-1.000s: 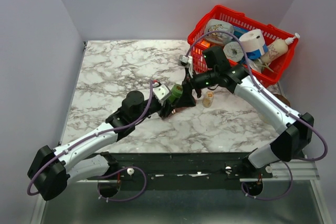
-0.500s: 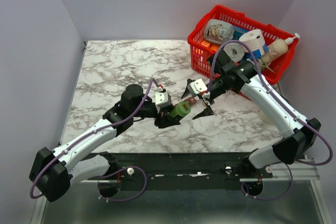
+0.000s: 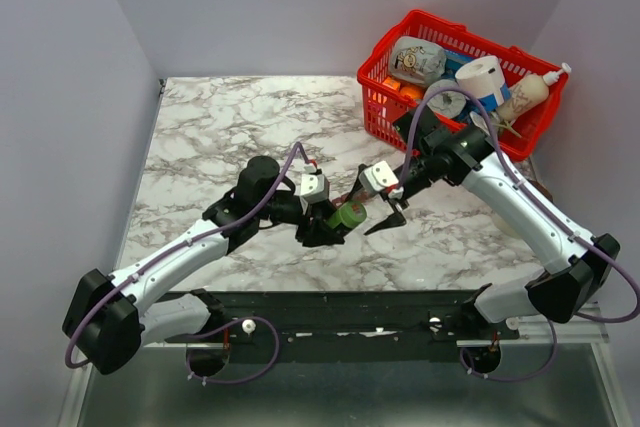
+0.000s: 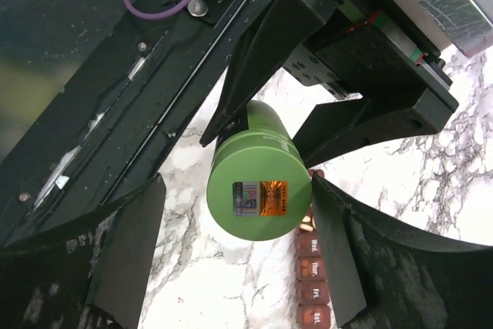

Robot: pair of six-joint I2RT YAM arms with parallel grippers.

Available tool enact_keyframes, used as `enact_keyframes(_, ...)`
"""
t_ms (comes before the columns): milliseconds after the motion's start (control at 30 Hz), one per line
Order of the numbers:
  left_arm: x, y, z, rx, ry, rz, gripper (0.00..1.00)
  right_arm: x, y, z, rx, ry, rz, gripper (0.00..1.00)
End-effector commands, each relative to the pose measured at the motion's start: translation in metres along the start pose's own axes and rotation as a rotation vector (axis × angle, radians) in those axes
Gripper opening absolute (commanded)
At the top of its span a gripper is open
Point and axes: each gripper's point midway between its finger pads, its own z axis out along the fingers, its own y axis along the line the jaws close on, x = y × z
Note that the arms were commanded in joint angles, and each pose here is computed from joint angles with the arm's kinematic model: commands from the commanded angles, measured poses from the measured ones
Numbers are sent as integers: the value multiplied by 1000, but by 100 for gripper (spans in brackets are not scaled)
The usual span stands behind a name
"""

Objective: Sort the pills into containers

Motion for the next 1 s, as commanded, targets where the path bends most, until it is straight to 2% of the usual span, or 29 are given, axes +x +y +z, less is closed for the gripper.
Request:
enact_keyframes(0,-27,-2,0,24,-54,68,0,-7,0,9,-1,-47,34,75)
enact_keyframes(133,-30,0,0,12,-63,66,0,-3,-1,15,11,-39,70,65)
enact_keyframes(233,-32,7,-1,-33,-71,74,0,-1,-8,16,52,-27,152,46)
enact_keyframes(267,-36,15,-4,-96,-83,87,0,-3,-14,15,77,-28,159,40)
enact_keyframes(300,-34,20,-6,-135,-88,93,0,-2,-14,15,91,-24,239,38)
enact_keyframes(367,-52,27,-15,-230,-161,130,0,7,-30,14,180,10,333,27)
enact_keyframes(400,-53,40,-21,-326,-180,129,0,10,-29,14,201,18,457,27)
enact_keyframes(467,-69,47,-29,-437,-240,170,0,20,-35,15,233,57,544,21)
enact_keyframes(500,-71,63,-38,-555,-256,169,0,22,-37,16,271,54,679,20)
enact_keyframes(667,-90,80,-44,-744,-374,176,0,61,-58,12,523,97,947,21)
enact_keyframes(733,-97,83,-42,-753,-401,174,0,64,-59,13,521,80,1013,23)
enact_keyframes(833,-98,81,-33,-710,-423,159,0,51,-59,18,455,37,988,30)
enact_keyframes(933,-94,73,-25,-653,-405,152,0,37,-60,14,425,11,900,47)
enact_keyframes(967,-92,67,-22,-613,-391,157,0,27,-58,11,402,-13,862,58)
